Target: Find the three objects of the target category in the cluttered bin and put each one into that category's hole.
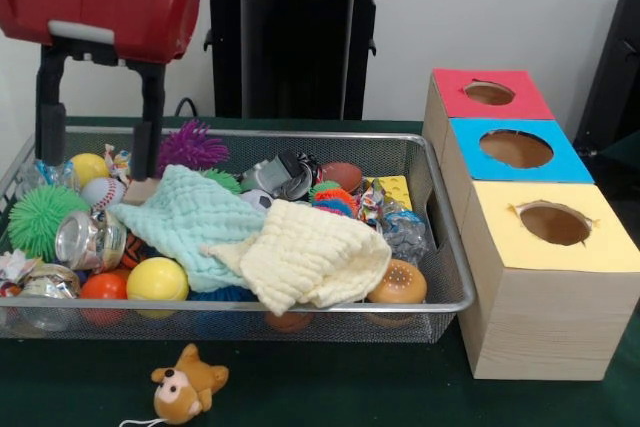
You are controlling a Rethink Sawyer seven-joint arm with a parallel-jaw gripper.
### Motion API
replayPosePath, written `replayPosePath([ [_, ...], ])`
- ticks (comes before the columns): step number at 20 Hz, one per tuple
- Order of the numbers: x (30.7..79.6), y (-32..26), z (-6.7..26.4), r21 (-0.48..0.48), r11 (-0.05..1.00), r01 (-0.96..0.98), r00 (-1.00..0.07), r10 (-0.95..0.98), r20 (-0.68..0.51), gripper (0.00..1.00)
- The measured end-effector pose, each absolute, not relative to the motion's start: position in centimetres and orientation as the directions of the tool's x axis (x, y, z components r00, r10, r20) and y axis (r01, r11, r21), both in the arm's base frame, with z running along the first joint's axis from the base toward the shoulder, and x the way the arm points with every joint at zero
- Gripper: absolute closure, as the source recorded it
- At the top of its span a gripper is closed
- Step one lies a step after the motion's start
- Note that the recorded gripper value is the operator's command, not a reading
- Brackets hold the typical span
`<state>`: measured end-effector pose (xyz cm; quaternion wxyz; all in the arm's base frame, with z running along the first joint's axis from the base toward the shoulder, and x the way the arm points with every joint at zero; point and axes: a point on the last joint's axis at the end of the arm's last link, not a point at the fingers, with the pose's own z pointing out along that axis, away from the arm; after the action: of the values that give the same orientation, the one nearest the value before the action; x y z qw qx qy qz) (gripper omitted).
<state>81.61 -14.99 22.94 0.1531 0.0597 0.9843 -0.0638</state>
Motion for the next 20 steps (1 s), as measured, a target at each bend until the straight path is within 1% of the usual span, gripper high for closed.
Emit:
replayPosePath([
  [12,82.0,-15.2,20.5,-0.102,0.985,0.136,-0.951,0.101,-0.291,0.0],
  [20,81.8,-15.1,17.9,-0.094,0.987,0.134,-0.959,0.105,-0.263,0.0],
])
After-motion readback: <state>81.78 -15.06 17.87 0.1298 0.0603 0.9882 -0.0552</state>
